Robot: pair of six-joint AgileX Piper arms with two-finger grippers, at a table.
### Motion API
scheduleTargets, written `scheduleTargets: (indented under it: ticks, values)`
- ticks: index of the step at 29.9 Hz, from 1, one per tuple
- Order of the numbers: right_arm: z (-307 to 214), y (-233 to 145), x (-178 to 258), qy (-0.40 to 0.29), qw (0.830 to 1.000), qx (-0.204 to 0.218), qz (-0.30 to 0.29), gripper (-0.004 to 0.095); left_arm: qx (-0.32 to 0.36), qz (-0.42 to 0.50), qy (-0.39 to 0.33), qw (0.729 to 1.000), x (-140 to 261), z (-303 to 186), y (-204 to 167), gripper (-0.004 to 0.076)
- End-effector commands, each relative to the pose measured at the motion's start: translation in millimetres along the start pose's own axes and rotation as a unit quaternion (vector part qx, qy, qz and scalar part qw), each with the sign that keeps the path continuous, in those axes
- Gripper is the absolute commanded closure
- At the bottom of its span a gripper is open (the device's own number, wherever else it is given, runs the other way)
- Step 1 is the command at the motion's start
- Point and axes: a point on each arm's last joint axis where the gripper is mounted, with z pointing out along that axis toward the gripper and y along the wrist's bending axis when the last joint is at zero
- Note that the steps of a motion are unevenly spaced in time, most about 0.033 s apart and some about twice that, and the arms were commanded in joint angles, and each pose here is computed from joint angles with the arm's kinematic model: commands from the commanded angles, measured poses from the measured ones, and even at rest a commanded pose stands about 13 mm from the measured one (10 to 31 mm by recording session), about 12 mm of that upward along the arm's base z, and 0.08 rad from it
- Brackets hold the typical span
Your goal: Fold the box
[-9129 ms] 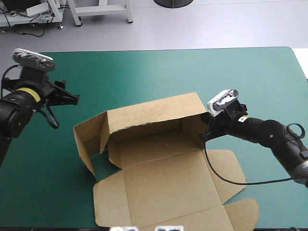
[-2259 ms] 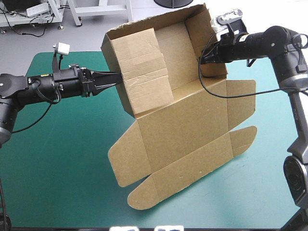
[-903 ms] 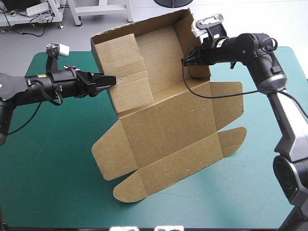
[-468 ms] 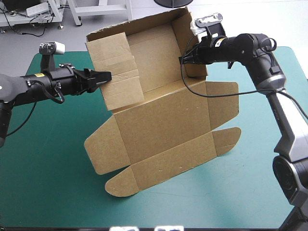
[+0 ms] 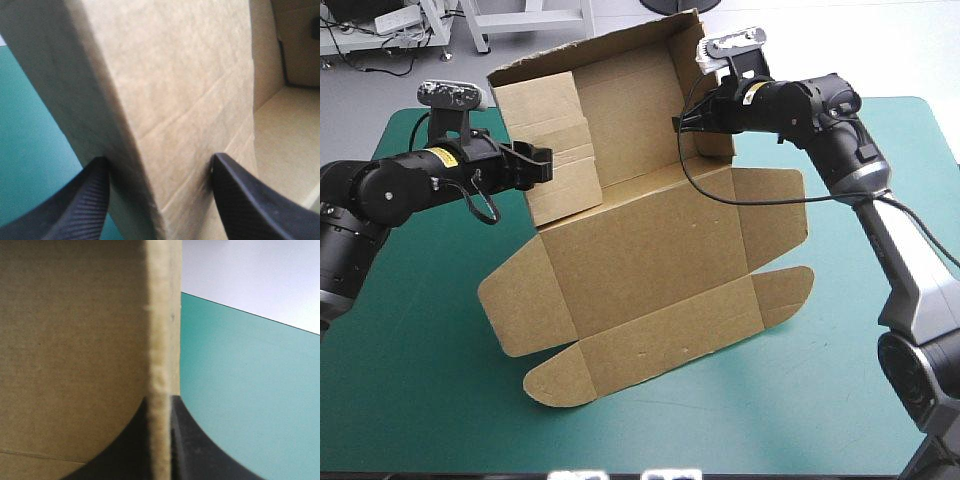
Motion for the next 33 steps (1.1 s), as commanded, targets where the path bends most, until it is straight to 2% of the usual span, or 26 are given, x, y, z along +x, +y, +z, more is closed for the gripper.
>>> scheduleTargets:
  ticks: [1,8,14,17,22,24,27,28,33]
  values:
    - [-35,15,-27,-0.094,0.995,-0.027,0.034,0.0929,-0.006,-0.031,-0.064,0.997,-14,-17,-7,0.03]
    - [-35,18,-29,-0.106,0.991,-0.047,0.071,0.0929,-0.026,-0.09,-0.065,0.993,-16,-1,-1,0.0302]
    - [-36,19,-31,-0.112,0.989,-0.053,0.078,0.0929,-0.039,-0.064,-0.09,0.993,-19,18,-4,0.0437]
    - [-37,22,-32,-0.12,0.987,-0.069,0.082,0.0931,-0.05,-0.036,-0.082,0.995,-17,32,-7,0.0445]
    - [-36,23,-31,-0.112,0.988,-0.076,0.077,0.0932,-0.059,-0.04,-0.072,0.995,-14,51,-4,0.0461]
    - [-36,23,-30,-0.109,0.988,-0.077,0.077,0.0931,-0.056,-0.04,-0.077,0.995,-15,56,-6,0.0532]
    - [-34,23,-26,-0.086,0.992,-0.07,0.057,0.0931,-0.054,-0.036,-0.085,0.994,-16,57,-6,0.0702]
    - [-34,22,-23,-0.073,0.994,-0.062,0.046,0.0931,-0.055,-0.032,-0.085,0.994,-16,57,-6,0.0729]
    - [-24,16,-7,0.007,0.999,-0.036,-0.01,0.0931,-0.058,-0.021,-0.077,0.995,-15,58,-6,0.0728]
